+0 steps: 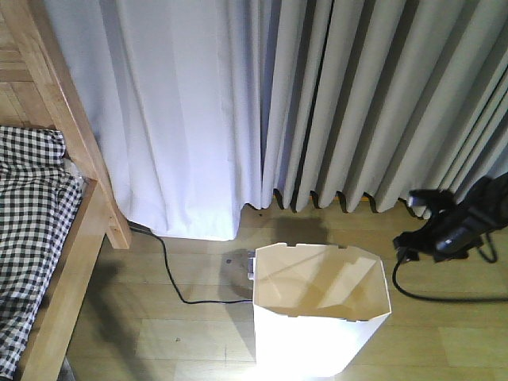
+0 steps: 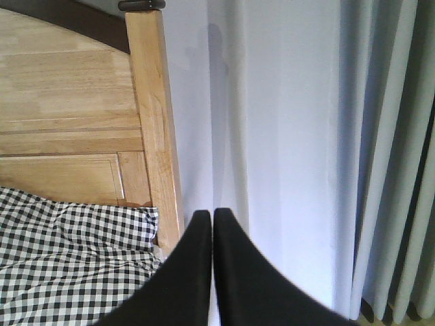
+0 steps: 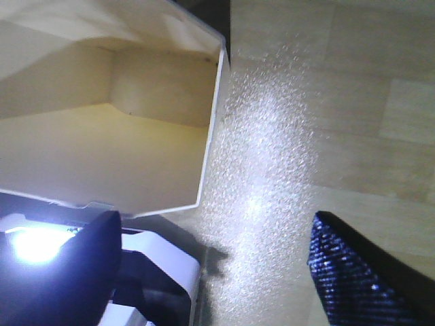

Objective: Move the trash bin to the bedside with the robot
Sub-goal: 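Open the right gripper and raise it away from the bin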

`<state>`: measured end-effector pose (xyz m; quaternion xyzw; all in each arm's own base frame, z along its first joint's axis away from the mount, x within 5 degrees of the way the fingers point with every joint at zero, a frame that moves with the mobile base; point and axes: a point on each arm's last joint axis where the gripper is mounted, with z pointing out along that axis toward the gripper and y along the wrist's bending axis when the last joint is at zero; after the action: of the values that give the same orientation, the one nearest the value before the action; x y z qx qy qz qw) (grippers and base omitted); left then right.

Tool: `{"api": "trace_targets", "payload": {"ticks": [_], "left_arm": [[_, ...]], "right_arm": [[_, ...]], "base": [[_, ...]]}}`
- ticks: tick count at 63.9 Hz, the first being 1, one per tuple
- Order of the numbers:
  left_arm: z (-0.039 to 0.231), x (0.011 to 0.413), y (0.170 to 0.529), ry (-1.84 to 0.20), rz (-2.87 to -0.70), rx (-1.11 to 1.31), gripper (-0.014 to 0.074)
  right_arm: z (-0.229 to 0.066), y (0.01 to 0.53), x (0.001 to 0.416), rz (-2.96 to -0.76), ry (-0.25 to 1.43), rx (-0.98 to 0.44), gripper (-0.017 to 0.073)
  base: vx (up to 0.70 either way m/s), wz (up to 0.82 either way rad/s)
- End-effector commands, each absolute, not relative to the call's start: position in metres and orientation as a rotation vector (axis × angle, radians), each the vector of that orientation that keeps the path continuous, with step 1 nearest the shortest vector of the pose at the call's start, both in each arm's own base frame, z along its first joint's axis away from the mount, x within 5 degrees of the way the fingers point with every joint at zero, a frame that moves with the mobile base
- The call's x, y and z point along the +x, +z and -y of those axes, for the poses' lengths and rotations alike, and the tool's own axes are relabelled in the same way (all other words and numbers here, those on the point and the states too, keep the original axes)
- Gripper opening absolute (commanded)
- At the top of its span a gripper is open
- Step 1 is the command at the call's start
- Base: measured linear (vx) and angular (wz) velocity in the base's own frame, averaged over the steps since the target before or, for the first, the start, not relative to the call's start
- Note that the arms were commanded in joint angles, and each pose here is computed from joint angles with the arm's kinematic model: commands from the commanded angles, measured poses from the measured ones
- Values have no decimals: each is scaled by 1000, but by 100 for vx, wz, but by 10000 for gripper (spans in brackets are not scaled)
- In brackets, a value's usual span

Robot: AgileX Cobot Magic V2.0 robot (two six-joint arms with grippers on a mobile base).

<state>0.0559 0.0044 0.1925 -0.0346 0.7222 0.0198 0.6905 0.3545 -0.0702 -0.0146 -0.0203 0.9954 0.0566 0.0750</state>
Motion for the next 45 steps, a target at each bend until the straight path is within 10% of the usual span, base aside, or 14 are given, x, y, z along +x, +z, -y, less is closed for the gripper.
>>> {"api": "trace_targets", "payload": {"ticks": [1,45], "left_arm": [[-4,54,208,36,-1512,-72,-6],[-4,54,208,36,-1512,-72,-6]], "right_arm": [[71,45,355,-2854,90,-107,545],[34,324,208,-2048,-166,-181,545]], "base": [[0,0],[0,0]]}}
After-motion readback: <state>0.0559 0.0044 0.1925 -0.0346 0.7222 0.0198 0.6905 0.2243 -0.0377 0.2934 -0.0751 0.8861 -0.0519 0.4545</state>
